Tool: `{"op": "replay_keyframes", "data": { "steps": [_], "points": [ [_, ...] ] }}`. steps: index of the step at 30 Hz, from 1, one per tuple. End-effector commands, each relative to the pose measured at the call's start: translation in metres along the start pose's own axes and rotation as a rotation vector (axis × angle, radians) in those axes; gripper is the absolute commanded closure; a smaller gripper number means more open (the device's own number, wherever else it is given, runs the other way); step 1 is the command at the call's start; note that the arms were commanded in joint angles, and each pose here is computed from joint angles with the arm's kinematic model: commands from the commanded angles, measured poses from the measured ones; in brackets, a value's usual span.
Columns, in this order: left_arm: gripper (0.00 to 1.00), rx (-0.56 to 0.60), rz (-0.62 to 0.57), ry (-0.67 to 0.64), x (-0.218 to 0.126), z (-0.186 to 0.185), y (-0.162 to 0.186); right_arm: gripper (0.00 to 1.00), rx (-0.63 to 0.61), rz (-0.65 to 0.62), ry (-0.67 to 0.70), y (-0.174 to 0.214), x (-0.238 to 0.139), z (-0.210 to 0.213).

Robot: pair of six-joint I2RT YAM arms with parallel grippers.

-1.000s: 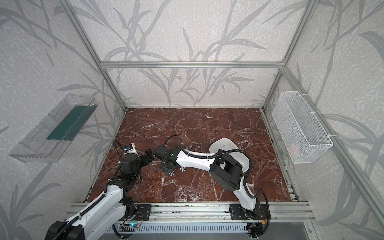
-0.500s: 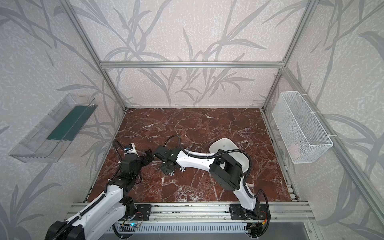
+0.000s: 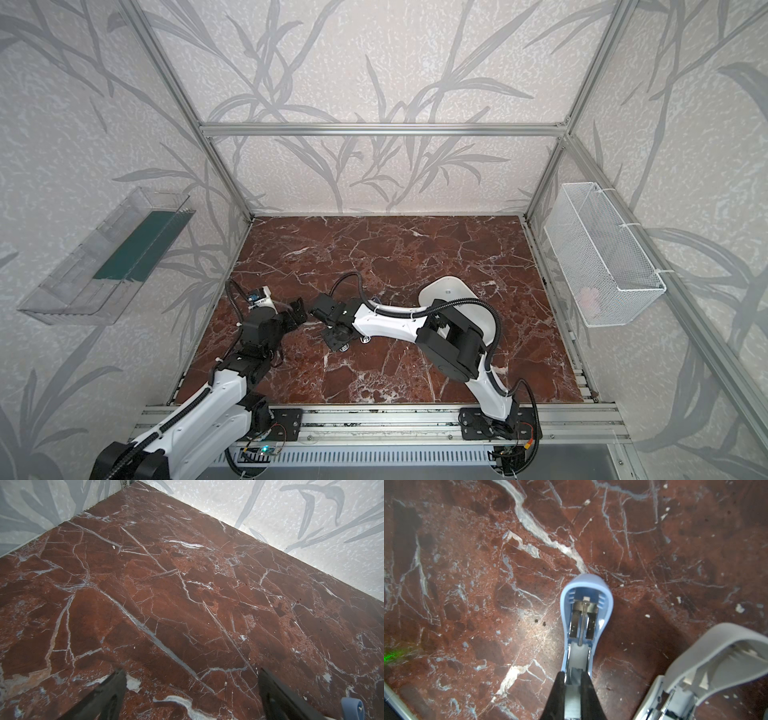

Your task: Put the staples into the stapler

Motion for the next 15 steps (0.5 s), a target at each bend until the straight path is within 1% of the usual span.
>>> {"op": "replay_keyframes", "data": {
  "steps": [1,9,15],
  "points": [
    [0.01,-0.030,-0.014,-0.018,-0.0005,0.0042,0.0014,0.91,0.008,0.002,0.026,0.0042,0.0080,-0.0024],
    [0.01,-0.030,-0.018,-0.018,-0.0009,0.0044,0.0010,0.91,-0.010,-0.021,0.038,0.0044,0.0062,-0.0016],
    [0.01,-0.030,-0.018,-0.017,-0.0009,0.0043,0.0010,0.91,-0.028,-0.061,0.043,0.0012,-0.0018,-0.0012]
  ]
}}
Point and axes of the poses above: each gripper's point midway between its finger pads, its own x axis out along the fingers, its own z axis along the line the jaws close on, y = z × x, the point moved 8 cm from there along -x, back along the fingers, and after that the axes turned 1 degree about x, right-handed, at the moved point
